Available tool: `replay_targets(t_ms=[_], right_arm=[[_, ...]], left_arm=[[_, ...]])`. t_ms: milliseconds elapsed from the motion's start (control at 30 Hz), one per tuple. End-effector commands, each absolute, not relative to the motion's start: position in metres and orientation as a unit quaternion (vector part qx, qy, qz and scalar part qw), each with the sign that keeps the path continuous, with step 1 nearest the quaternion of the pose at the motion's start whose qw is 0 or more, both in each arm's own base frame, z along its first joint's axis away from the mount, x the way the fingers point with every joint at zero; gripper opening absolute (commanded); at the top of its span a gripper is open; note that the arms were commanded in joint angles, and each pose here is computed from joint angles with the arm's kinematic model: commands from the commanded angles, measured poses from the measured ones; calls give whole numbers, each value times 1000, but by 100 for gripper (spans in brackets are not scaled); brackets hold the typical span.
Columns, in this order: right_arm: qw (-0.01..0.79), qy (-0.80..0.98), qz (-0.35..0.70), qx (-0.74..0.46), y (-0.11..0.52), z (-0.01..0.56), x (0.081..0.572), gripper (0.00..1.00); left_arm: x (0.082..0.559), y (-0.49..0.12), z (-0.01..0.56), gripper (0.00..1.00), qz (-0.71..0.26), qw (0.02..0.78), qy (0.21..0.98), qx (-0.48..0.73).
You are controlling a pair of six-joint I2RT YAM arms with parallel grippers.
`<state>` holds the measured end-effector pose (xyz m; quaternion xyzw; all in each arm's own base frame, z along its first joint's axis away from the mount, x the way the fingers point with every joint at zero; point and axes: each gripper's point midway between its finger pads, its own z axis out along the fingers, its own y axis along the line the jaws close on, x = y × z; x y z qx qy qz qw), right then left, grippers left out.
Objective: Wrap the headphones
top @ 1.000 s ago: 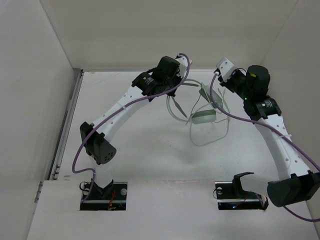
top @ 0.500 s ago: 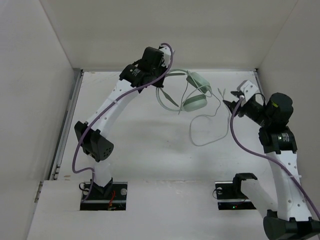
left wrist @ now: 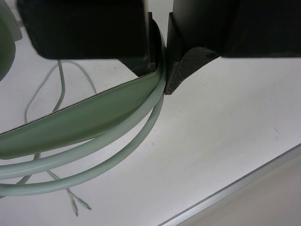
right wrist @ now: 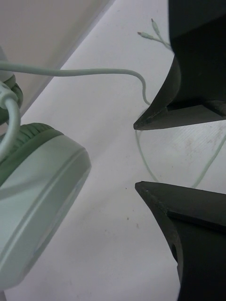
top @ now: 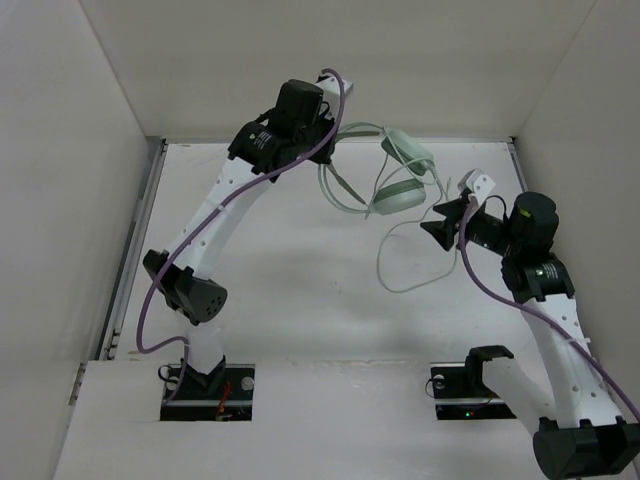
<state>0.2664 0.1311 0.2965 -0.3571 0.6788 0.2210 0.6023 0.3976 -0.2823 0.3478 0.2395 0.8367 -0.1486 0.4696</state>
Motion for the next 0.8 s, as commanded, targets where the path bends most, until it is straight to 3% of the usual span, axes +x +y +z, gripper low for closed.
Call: replay_targets(t_ms=[0,333,767], right_arm=[[655,630,206,-363,133,341,275,54],[693,591,150,-385,121,381,274,55],[678,617,152,-370,119,343,312,55]], left_arm=[[376,-283,417,1,-206,530,791,224],[380,-271,415,1,-197,530,796,215],[354,-289,437,1,-245,529,776,241]])
